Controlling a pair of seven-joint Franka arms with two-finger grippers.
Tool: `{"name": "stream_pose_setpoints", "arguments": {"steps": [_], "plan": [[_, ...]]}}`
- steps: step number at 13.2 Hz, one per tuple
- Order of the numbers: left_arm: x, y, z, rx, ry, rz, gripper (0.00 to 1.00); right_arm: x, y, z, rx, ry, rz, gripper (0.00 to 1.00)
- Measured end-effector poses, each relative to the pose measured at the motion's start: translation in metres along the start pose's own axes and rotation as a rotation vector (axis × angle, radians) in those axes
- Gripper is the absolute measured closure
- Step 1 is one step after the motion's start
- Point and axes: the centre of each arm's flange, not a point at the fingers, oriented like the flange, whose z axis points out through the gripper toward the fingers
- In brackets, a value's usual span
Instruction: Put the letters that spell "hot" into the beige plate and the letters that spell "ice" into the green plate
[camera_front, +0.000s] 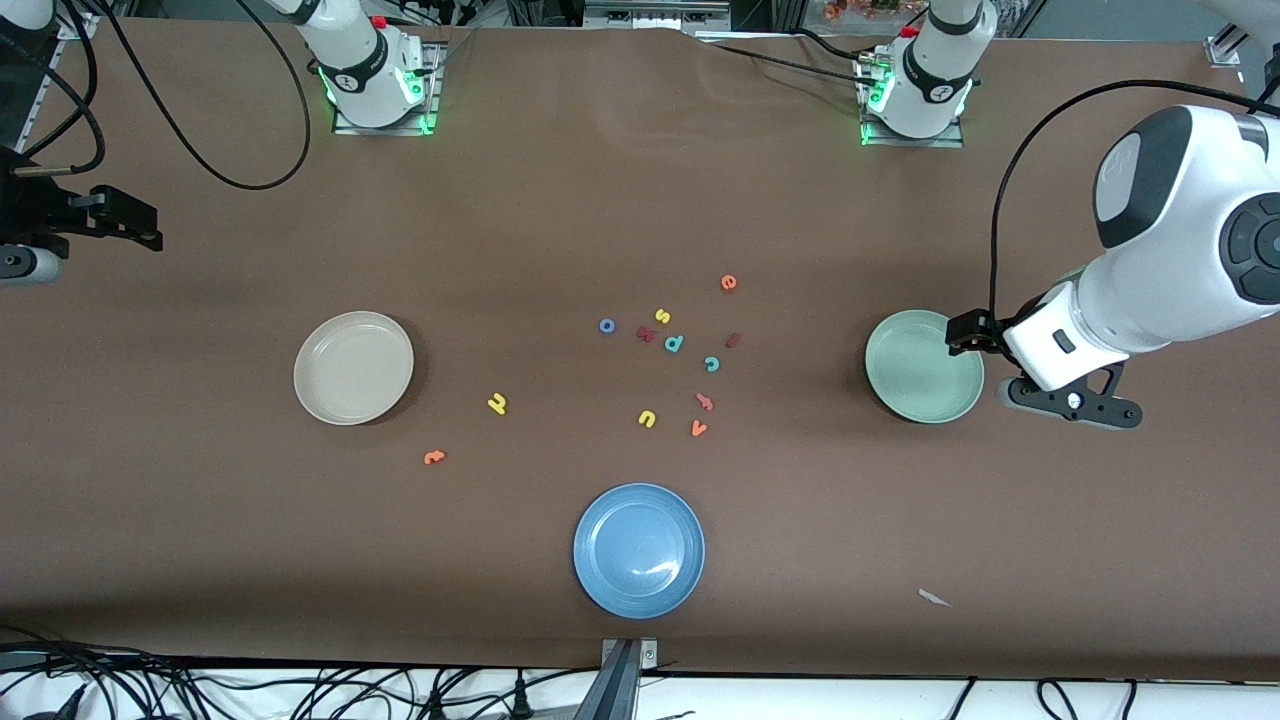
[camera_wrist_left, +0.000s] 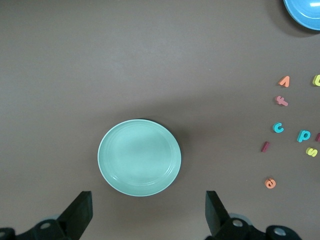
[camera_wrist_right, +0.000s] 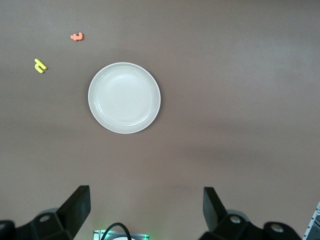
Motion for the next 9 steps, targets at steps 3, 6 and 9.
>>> {"name": "stream_pose_setpoints", "arguments": {"steps": [3, 6, 9], "plan": [[-0.0003, 0.0002, 0.0031, 0.000, -0.007, 0.000, 0.00, -0.0001, 0.0038, 0.0007, 0.000, 0.000, 0.007, 0.00], [-0.0006, 0.0003, 0.0053, 0.000, -0.011, 0.001, 0.01, 0.0021, 0.0009, 0.0013, -0.001, 0.005, 0.002, 0.00], [-0.0008, 0.0004, 0.0067, 0.000, -0.014, 0.001, 0.01, 0.0035, -0.0026, 0.0021, 0.005, 0.006, -0.004, 0.00]]}}
